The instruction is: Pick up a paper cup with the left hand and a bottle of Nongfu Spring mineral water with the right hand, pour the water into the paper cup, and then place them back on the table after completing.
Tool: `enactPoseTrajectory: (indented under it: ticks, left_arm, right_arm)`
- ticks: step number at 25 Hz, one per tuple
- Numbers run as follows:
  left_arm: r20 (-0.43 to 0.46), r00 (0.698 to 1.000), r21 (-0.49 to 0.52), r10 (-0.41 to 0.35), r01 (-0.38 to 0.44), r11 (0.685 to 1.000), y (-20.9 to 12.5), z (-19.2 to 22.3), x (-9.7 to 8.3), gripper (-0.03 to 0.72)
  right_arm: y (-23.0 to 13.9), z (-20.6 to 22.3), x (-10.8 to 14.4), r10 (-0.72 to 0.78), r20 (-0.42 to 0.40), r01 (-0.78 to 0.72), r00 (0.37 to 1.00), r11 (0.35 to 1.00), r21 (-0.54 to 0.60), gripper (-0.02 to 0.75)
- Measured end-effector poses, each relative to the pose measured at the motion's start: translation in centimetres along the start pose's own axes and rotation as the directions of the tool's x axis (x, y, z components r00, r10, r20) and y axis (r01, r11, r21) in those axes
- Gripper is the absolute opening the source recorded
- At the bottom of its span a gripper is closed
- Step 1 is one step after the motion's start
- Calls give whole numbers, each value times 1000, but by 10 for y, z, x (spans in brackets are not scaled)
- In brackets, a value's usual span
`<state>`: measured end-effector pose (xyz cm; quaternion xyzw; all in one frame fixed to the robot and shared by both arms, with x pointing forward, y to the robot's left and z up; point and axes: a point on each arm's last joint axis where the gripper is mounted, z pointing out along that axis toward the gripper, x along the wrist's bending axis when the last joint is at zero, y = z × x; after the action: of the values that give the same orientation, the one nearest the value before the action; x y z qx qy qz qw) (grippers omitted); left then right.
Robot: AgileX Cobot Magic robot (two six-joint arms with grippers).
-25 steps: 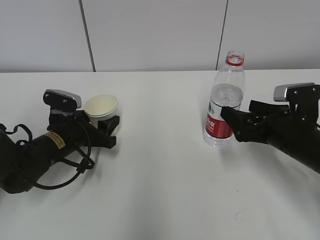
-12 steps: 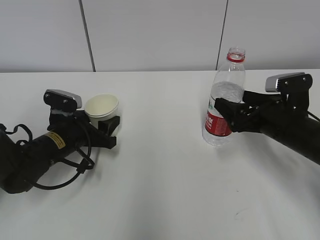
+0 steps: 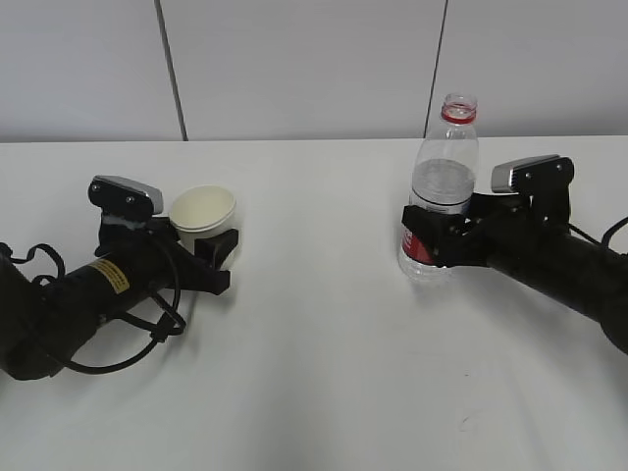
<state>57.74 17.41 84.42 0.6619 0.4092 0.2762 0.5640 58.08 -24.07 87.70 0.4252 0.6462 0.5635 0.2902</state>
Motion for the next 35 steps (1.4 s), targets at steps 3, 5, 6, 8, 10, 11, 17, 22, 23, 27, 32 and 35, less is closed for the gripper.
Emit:
enactPoseTrajectory:
  ticks: [3, 5, 6, 8, 10, 11, 17, 22, 23, 27, 32, 35]
  left_arm:
    - [1, 1000, 0, 0, 0, 1000, 0, 0, 0, 445]
    - [1, 1000, 0, 0, 0, 1000, 0, 0, 0, 445]
    - [2, 1000, 0, 1, -1, 1000, 0, 0, 0, 445]
    - [6, 1000, 1, 3, -3, 1000, 0, 0, -1, 445]
    - [21, 1000, 3, 10, -10, 1000, 0, 0, -2, 445]
    - [32, 999, 5, 14, -15, 1000, 0, 0, -3, 445]
    - [82, 996, 8, 37, -37, 999, -1, 0, -7, 445]
    - [123, 992, 17, 19, -22, 1000, -2, 0, -11, 445]
    - [129, 991, 19, 18, -21, 1000, -2, 0, -12, 442]
    - [158, 987, 22, 25, -29, 999, -2, -1, -14, 420]
    - [178, 983, 22, 34, -39, 999, -2, -1, -16, 396]
    - [200, 979, 26, 39, -45, 999, -3, -1, -18, 396]
  right_arm:
    - [-1, 3, -1, 4, -4, -4, 1000, 1000, -8, 670]
    - [-2, 3, -1, 7, -4, -7, 1000, 1000, -5, 668]
    - [-3, 3, -1, 8, -3, -8, 1000, 1000, -5, 664]
    - [-3, 3, -1, 10, -3, -10, 1000, 1000, -7, 644]
    - [-3, 3, -1, 10, -3, -10, 1000, 1000, -7, 603]
    - [-3, 3, -1, 10, -3, -10, 1000, 1000, -7, 585]
    - [-2, 3, -1, 8, -4, -8, 1000, 1000, -11, 511]
    - [-3, 3, -1, 10, -3, -10, 1000, 1000, -11, 499]
    - [-3, 3, -1, 12, 0, -12, 1000, 1000, -12, 497]
    - [-3, 3, -2, 19, 11, -18, 1000, 1000, -17, 470]
    - [-3, 3, -2, 19, 10, -19, 1000, 1000, -18, 449]
    - [-3, 3, -2, 19, 10, -19, 1000, 1000, -18, 448]
